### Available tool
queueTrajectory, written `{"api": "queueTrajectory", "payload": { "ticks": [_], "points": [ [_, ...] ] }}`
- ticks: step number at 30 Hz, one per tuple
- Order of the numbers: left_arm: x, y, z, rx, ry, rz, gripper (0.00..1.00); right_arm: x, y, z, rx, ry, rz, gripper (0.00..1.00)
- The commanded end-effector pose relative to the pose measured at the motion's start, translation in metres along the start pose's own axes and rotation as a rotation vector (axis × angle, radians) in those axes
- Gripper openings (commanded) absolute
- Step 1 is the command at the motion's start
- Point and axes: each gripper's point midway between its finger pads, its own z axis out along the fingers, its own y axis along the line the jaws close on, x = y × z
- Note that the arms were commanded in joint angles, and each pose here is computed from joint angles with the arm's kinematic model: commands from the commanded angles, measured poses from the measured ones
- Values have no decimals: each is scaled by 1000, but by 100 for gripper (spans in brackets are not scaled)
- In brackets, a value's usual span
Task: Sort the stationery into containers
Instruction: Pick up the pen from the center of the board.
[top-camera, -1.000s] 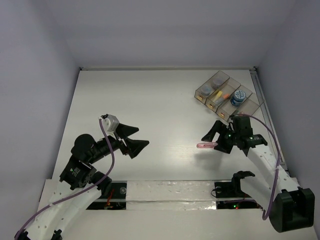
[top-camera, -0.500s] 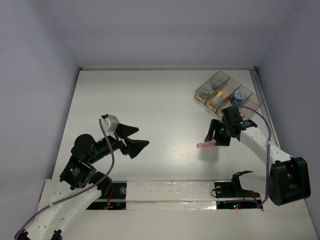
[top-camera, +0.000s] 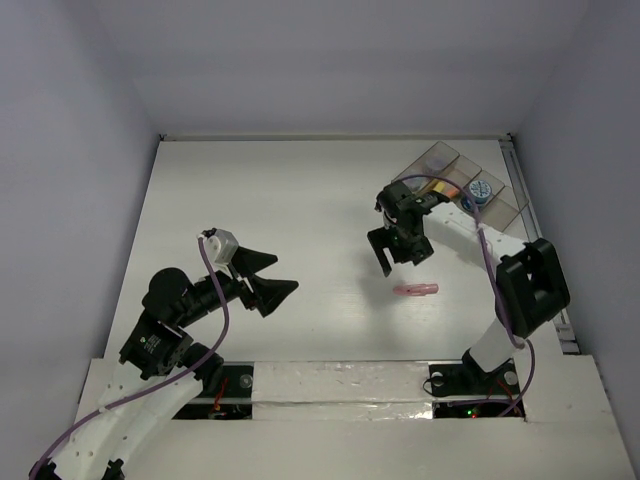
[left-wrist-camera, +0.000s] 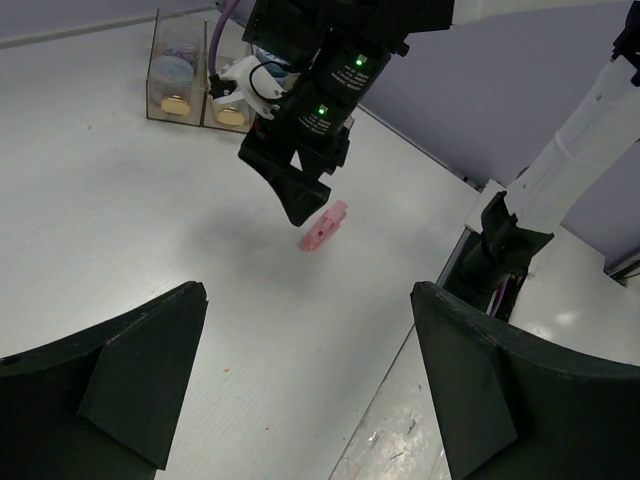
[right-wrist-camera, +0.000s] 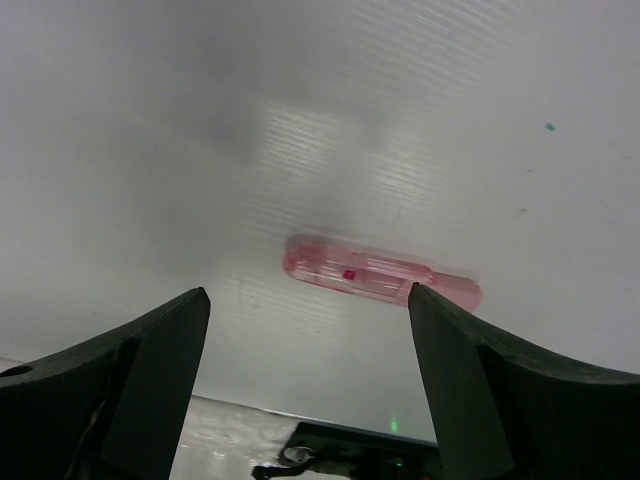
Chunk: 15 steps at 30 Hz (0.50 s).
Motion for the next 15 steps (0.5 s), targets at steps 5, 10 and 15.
{"api": "queueTrajectory", "payload": {
  "ticks": [5,10,15],
  "points": [
    [-23,-12,-3,31,-60,47,81,22,-6,0,5,139,-189,88],
    [-21,-13,-1,35,-50,41,81,37,6,24,-86,254,-243,90],
    [-22,-12,-2,32,-54,45,81,46,-8,45,-7,333,-260,92]
  ]
}}
